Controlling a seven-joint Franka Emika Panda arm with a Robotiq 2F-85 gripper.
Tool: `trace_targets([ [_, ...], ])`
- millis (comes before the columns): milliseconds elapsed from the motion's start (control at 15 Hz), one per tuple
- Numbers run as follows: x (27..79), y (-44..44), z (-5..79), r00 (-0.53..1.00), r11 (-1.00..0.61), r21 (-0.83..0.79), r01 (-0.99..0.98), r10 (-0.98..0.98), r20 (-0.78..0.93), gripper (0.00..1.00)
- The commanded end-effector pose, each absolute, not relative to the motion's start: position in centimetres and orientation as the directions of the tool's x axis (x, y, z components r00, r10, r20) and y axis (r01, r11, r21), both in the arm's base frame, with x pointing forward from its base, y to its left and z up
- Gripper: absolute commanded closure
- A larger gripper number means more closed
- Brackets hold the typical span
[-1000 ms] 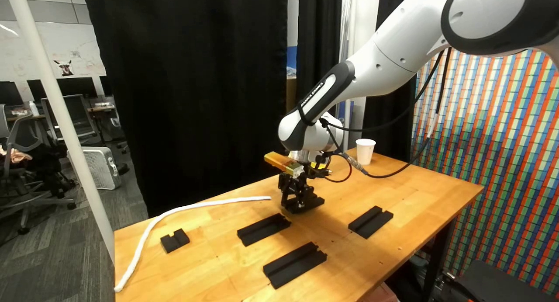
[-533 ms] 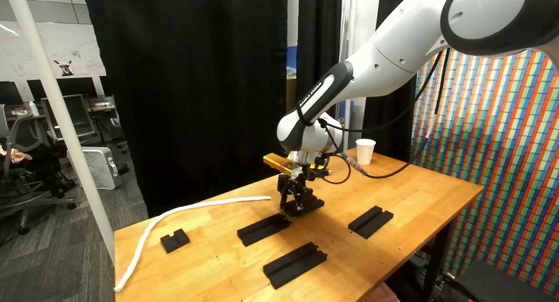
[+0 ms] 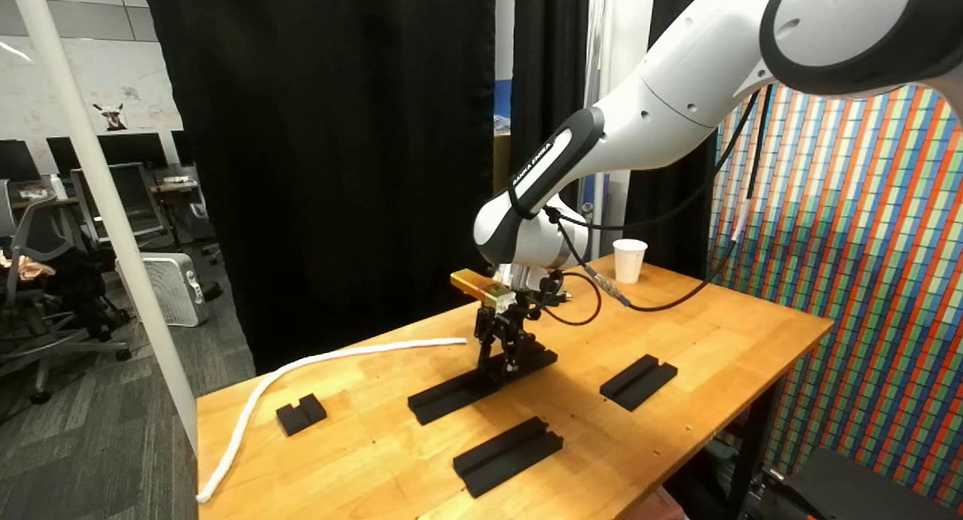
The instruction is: Arrange the black objects on the table
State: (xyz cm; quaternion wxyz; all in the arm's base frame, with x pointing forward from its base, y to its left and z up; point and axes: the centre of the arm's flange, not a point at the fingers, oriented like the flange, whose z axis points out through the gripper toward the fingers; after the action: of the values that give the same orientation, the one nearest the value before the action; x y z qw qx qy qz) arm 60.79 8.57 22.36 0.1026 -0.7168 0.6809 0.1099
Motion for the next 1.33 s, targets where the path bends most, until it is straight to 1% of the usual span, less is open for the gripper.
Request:
trace_targets([
  [0,59.8,9.0,22.4,0.016,-0.017,0.000,-1.000,-0.947,-0.321,0.55],
  [1267,60.6,8.4,21.0,0.001,-0.009,0.025,-1.000,-0.951,-0.308,0.55],
])
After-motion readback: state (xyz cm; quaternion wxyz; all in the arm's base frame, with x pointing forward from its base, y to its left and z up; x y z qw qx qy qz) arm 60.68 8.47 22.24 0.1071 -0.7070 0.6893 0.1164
